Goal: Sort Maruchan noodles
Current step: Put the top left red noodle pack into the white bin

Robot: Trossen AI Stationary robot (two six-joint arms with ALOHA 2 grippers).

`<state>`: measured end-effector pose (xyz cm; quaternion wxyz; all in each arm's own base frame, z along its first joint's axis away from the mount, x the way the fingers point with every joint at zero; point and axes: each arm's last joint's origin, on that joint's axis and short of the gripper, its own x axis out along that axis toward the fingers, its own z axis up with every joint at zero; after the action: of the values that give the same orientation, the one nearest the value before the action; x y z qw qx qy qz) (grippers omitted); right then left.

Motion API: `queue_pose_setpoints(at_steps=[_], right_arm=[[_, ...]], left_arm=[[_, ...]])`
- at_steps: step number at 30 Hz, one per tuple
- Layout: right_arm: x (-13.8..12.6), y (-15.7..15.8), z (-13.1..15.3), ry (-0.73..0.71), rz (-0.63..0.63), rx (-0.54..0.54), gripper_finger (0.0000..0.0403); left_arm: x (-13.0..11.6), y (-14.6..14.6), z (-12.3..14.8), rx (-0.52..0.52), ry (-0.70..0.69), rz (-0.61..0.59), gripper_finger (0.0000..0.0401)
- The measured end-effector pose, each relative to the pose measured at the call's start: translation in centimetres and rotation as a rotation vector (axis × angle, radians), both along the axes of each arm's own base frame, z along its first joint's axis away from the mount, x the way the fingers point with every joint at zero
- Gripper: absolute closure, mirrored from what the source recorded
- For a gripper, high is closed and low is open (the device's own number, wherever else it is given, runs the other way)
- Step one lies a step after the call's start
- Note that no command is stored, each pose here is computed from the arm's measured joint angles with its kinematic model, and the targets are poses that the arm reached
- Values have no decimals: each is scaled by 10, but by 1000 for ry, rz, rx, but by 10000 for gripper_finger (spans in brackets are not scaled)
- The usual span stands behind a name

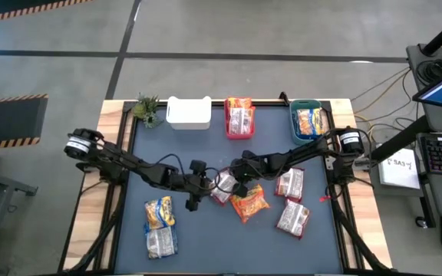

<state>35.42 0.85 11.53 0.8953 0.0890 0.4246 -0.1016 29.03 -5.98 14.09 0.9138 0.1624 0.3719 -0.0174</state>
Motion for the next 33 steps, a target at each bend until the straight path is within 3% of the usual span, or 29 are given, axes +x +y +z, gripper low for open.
queue_pose_setpoints(at_steps=[13, 21, 25, 33], right_arm=[[1, 0, 0, -14, 4, -5, 394], [2, -1, 1, -22, 8, -7, 394], [2, -1, 1, -20, 9, -9, 394], [1, -1, 6, -27, 17, -18, 394]], left_arm=[[-14, 3, -17, -55, -33, 46, 213], [-1, 1, -35, -13, 7, 71, 219], [10, -3, -41, -5, 20, 66, 256], [10, -3, -32, -18, 17, 55, 381]])
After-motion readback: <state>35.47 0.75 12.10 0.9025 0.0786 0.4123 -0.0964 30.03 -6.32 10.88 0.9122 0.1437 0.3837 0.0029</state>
